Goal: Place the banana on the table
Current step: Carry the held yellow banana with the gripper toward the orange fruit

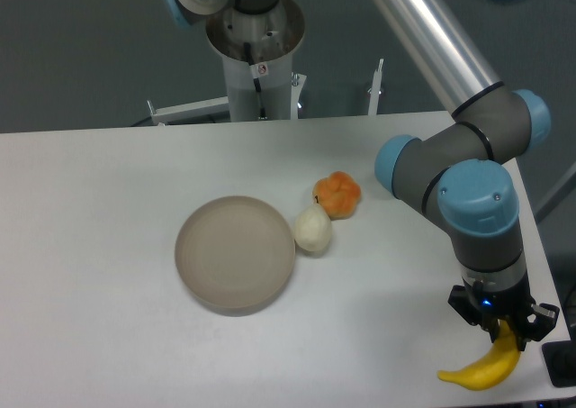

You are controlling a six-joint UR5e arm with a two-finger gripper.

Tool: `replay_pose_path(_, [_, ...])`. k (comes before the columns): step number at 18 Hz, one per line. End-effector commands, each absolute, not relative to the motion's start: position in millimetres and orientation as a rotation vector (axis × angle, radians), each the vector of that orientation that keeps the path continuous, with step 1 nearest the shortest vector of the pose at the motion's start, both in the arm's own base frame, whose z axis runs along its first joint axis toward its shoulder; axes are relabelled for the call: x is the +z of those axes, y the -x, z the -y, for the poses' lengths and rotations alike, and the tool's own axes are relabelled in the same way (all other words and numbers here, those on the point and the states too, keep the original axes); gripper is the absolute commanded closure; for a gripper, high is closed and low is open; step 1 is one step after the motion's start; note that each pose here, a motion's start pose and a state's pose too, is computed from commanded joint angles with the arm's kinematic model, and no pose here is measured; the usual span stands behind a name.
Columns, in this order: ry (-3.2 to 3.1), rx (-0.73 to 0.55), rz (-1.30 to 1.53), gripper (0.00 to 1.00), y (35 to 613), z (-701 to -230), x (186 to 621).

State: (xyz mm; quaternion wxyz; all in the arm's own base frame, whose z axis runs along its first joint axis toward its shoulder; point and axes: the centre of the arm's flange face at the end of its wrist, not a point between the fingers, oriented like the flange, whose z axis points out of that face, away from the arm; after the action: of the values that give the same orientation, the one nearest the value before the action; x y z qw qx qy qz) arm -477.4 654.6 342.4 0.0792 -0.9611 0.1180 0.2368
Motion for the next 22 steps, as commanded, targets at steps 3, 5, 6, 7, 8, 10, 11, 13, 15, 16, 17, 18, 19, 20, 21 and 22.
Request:
replay_pose_path(3, [2.876,0.706,-0.353,0.68,474,-655,343])
replay_pose_path(5, [2.879,0.703,-0.352,0.67,473,-654,342])
replay_pose_path(6, [2.881,0.700,-0.353,0.67,472,-653,340])
replay_pose_path(7, [2.886,0.695,-0.349,0.67,473,-652,338])
replay_pose_path(8, [2.888,0.691,-0.341,0.67,473,-652,336])
replay_pose_path(10, [2.882,0.684,-0.297,0.67,472,-651,338])
replay_pose_path(11, [2.884,0.683,-0.288,0.67,472,-651,338])
replay_pose_path(13, [2.877,0.674,-0.256,0.67,470,-652,338])
replay_pose_path(15, [2.867,0.630,-0.090,0.67,465,-655,332])
replay_pose_path(16, [2.872,0.608,-0.043,0.67,460,-657,325])
replay_pose_path(17, [2.875,0.593,-0.005,0.67,456,-657,321])
replay_pose_path(18, [2.875,0.584,0.006,0.67,449,-660,320])
replay_pose_path(19, [2.875,0.571,0.036,0.67,441,-662,317])
replay_pose_path(20, [2.880,0.548,0.096,0.67,437,-660,310])
replay_pose_path(21, [2.885,0.531,0.141,0.67,433,-658,305])
replay_pose_path(22, [2.896,0.512,0.167,0.67,428,-655,299])
